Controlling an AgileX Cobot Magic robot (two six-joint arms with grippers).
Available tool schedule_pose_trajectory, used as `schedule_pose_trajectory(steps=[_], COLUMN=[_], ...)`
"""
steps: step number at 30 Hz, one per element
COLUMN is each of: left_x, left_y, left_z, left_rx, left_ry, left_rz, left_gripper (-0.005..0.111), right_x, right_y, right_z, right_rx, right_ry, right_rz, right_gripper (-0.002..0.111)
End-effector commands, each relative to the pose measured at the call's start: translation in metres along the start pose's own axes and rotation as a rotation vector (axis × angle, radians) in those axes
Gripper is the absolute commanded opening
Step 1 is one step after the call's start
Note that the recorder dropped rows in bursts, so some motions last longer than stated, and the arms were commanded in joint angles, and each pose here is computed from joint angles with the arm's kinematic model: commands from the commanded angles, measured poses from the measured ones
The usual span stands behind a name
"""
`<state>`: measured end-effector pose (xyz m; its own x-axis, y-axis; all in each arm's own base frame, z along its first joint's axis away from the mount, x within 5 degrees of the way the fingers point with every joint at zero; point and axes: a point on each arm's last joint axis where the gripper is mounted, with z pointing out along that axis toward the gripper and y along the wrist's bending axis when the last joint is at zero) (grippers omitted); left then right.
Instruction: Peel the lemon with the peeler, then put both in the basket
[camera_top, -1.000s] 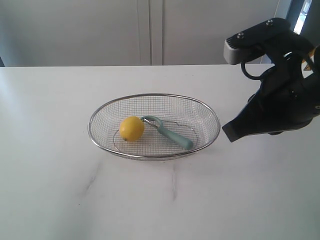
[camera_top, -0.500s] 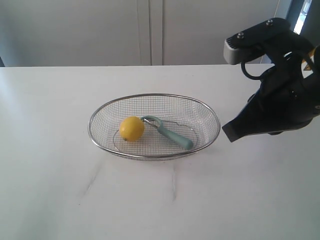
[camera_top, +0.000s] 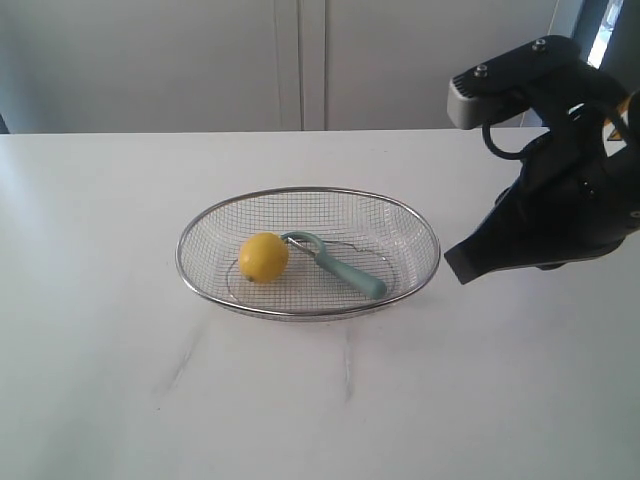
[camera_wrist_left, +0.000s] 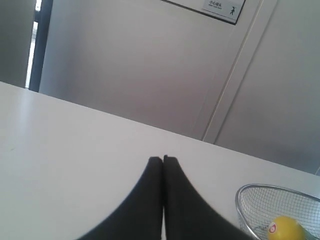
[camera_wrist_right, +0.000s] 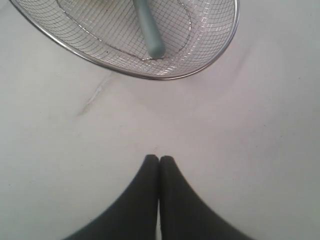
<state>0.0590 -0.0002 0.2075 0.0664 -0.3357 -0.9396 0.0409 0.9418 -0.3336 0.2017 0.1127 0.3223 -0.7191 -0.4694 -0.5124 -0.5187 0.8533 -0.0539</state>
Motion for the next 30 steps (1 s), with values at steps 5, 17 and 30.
schedule_pose_trajectory(steps=[5, 17, 30], left_x=[0.006, 0.007, 0.02], left_y=[-0.001, -0.001, 0.001], left_z=[-0.002, -0.002, -0.004], left_rx=[0.019, 0.021, 0.031], left_ry=[0.047, 0.053, 0.197], left_rz=[-0.017, 0.06, 0.389], left_gripper=[0.0, 0.0, 0.0], right_x=[-0.001, -0.001, -0.001], right_y=[-0.001, -0.001, -0.001], right_z=[-0.002, -0.002, -0.002], right_rx=[0.004, 0.004, 0.004], right_ry=[-0.018, -0.018, -0.018], right_rz=[0.004, 0.004, 0.004], right_gripper=[0.0, 0.0, 0.0])
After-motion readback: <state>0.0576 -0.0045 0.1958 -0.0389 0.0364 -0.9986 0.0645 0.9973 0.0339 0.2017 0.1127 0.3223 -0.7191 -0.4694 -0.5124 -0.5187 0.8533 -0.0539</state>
